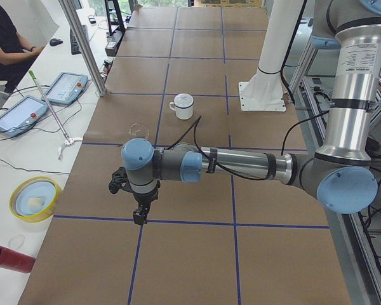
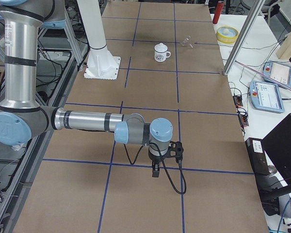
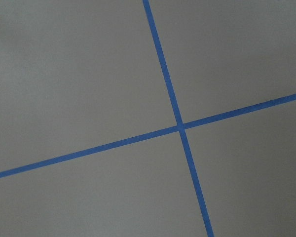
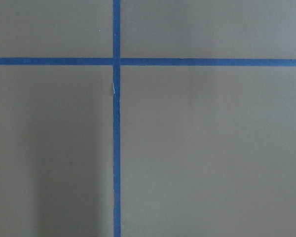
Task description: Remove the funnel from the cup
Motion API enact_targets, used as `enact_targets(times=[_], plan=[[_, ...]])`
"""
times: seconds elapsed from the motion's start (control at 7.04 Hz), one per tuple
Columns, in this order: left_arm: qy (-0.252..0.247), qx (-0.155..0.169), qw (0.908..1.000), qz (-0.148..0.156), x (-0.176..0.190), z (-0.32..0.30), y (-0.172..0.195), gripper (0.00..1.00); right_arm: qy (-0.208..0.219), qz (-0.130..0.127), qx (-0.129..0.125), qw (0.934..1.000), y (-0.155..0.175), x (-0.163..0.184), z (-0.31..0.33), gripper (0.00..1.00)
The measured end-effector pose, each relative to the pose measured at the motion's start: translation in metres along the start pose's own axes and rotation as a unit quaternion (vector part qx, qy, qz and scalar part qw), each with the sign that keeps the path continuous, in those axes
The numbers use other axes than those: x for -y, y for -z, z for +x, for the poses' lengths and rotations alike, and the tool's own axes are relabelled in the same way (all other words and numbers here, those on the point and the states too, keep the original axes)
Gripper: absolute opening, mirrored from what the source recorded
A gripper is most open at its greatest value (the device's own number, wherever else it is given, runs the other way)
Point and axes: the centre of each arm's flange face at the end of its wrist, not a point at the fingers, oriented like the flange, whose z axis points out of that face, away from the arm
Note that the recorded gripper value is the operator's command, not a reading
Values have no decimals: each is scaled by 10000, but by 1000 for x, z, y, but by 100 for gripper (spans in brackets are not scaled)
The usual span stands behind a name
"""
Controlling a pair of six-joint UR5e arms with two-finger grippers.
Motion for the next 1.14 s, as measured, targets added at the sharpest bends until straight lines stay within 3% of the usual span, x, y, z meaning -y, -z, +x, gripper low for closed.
enact_targets(times=[1.14], plan=[[272,-75,9992,-269,-41,-12,-23,100,1,2,0,10000,0,0,0,100]])
